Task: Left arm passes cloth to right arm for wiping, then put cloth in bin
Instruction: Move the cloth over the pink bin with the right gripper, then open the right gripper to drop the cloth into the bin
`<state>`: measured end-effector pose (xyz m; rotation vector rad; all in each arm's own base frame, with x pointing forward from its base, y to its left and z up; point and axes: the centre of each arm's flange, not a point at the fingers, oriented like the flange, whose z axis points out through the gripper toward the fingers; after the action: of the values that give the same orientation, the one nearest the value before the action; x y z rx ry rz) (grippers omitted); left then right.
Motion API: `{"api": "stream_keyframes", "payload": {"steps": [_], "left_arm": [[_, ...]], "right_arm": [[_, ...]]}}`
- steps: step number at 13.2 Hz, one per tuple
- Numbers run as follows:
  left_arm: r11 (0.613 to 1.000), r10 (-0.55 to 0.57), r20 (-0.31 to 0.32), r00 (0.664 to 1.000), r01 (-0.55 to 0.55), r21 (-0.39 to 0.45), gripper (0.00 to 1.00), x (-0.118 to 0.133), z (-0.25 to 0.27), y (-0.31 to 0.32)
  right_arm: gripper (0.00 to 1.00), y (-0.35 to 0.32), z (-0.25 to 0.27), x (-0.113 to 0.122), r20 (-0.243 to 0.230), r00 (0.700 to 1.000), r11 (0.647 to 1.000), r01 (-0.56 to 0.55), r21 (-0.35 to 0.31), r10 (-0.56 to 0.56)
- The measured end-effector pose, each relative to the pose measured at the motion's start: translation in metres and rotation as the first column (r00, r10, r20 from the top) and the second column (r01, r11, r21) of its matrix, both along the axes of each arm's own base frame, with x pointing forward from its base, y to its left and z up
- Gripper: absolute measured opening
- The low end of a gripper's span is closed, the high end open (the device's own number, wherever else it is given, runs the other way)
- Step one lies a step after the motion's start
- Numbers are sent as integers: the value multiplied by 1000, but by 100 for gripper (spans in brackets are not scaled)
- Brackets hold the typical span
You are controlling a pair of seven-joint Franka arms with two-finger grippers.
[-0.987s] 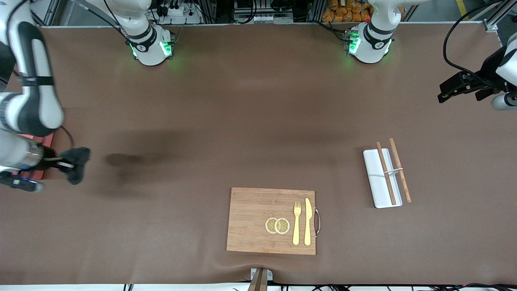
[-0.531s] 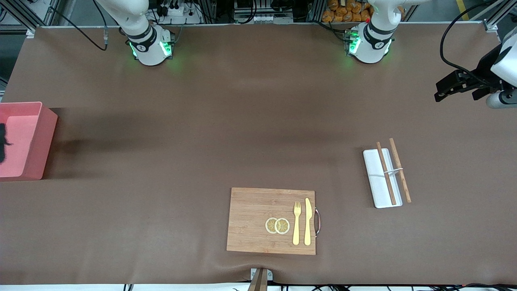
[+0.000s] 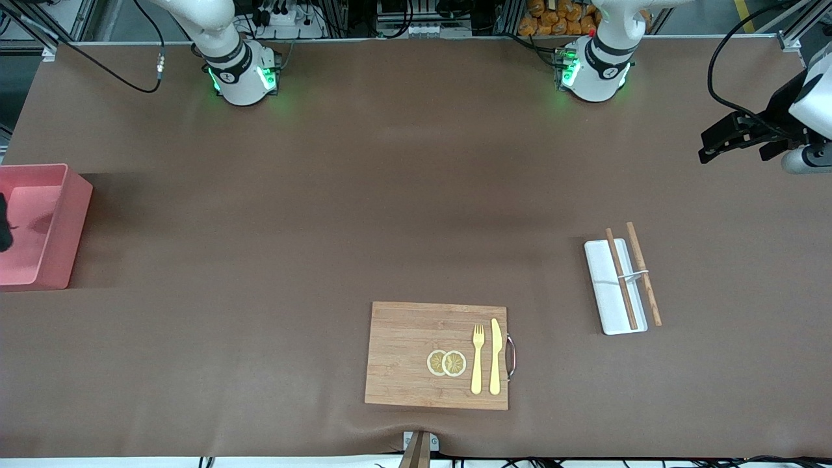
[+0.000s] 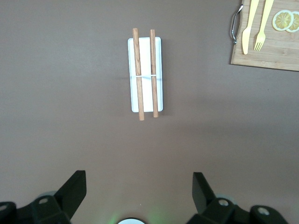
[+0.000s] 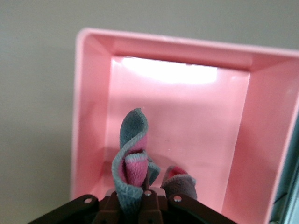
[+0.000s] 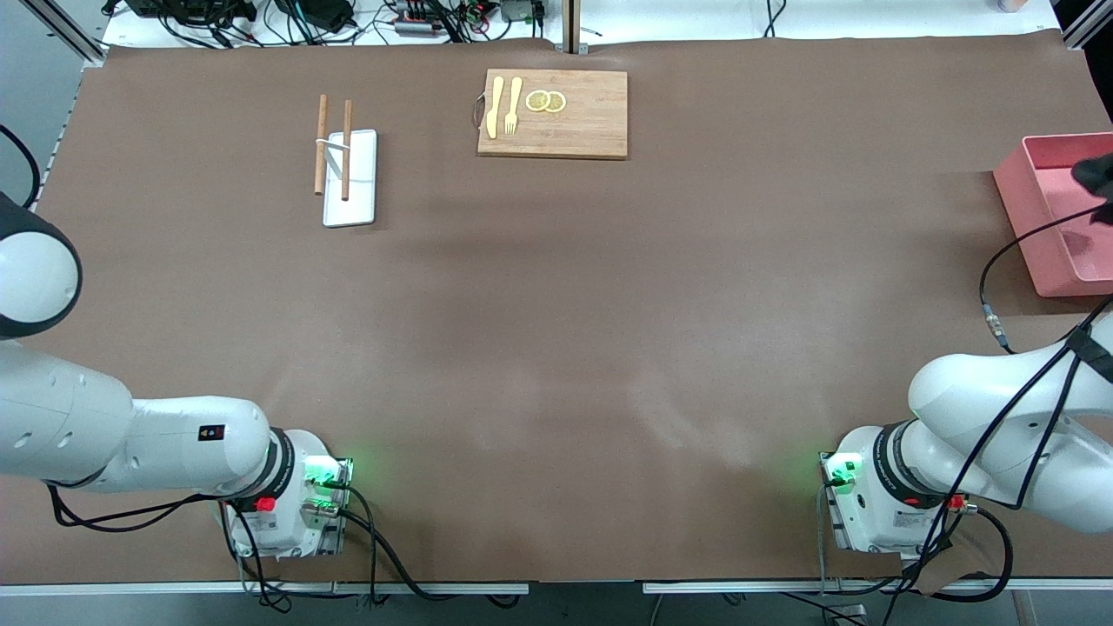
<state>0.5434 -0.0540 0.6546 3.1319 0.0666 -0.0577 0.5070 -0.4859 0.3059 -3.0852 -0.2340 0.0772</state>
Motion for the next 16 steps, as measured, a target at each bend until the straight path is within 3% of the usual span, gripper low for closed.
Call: {"api": "stream_keyframes", "payload": {"steps": [2,3,11,16], "left_arm": [[1000,0,1,1000,0,0,100,0,0,0],[1000,0,0,1000,0,0,100,0,0,0],[1000,2,-3,1000,-2,0,100,0,-2,1],[1000,2,-8,1000,-2,1,100,1,-6,1]], "right_arm": [[5,-7,-34,-2,0,1000,1000,7,3,-7],[11,-6,-46,-1,-5,1000,1000,5,10,-5],[99,0,-46,4,-22,1000,999,-6,37,7],[100,60,59,37,-43,999,998,-23,58,26]]}}
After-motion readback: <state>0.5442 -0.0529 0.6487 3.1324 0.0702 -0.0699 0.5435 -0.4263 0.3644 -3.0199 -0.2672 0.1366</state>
